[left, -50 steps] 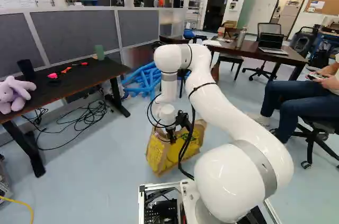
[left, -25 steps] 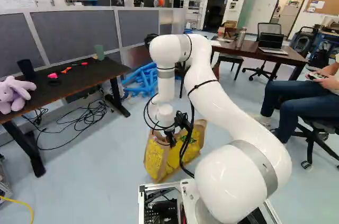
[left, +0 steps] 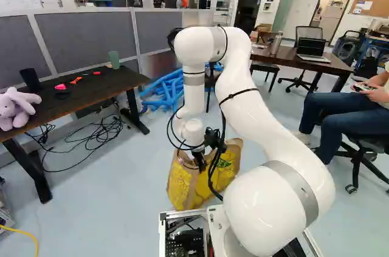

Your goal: Pick up the bag on the ground and place it on the table

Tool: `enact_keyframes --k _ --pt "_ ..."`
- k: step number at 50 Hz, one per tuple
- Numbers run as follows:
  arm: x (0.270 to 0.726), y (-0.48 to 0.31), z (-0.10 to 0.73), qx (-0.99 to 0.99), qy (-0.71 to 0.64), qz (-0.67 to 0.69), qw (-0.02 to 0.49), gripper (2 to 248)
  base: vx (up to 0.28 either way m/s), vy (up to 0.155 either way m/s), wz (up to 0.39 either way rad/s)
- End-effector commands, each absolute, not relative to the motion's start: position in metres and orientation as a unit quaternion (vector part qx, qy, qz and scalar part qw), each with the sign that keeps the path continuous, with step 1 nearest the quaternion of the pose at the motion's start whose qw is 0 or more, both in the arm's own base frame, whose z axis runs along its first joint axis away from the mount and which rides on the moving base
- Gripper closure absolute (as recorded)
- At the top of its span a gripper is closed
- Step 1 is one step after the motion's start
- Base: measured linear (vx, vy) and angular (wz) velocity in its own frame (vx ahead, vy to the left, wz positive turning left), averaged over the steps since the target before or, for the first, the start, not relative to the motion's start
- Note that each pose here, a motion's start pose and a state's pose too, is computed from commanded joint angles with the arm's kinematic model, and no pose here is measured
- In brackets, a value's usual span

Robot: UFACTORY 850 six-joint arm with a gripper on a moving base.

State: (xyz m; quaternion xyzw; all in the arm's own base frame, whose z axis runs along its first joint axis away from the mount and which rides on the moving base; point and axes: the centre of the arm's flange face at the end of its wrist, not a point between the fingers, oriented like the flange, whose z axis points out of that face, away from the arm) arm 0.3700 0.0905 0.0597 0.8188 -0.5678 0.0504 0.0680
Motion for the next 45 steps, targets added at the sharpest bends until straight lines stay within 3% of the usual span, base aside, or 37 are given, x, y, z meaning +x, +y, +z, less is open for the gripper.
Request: enact_keyframes --k 45 --pt "0.344 0.074 0.127 0.861 -0.505 0.060 0.035 215 0.000 0.000 0.000"
